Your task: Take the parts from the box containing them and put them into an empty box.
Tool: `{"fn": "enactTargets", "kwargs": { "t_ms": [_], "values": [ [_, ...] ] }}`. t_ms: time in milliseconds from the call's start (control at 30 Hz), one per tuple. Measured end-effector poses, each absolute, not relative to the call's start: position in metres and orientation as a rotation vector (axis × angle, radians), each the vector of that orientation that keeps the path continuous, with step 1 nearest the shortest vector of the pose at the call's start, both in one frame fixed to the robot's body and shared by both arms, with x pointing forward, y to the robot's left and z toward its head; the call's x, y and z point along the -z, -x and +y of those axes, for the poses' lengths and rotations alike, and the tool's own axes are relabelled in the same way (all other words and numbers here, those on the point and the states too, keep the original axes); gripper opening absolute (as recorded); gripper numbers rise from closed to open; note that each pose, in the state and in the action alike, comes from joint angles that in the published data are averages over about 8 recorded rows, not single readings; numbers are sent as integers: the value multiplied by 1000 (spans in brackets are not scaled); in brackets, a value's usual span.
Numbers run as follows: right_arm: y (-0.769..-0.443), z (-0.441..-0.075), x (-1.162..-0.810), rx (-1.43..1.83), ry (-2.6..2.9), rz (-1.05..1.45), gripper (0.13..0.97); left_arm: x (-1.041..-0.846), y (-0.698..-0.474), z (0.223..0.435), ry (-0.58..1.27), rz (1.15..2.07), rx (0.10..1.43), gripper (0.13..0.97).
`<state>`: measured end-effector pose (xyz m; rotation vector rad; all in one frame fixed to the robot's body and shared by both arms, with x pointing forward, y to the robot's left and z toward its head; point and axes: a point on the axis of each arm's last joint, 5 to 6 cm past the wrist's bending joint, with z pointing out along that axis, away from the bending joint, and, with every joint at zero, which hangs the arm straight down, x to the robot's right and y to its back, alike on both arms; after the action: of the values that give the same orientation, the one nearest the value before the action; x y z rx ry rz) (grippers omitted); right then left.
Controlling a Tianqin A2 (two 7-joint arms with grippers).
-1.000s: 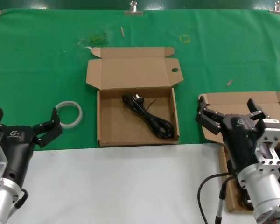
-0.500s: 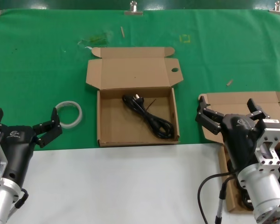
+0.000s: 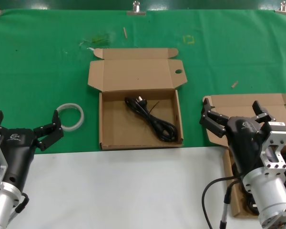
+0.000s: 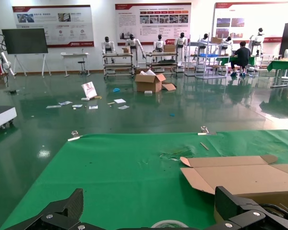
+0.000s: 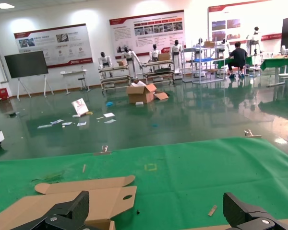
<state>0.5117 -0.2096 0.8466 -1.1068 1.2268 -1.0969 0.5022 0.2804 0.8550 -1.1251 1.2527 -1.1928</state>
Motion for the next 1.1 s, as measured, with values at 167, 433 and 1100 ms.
{"fn": "enactTargets", "kwargs": {
  "t_ms": [167, 433, 1100],
  "values": [
    [-512, -210, -847, 1097, 1107, 1227, 966, -855, -502, 280, 1125, 1253, 1193, 965],
    [-512, -210, -847, 1097, 1107, 1227, 966, -855, -502, 280, 1125, 1253, 1193, 965],
    [-512, -210, -847, 1097, 1107, 1227, 966, -855, -502, 280, 1125, 1253, 1193, 965]
  ]
}}
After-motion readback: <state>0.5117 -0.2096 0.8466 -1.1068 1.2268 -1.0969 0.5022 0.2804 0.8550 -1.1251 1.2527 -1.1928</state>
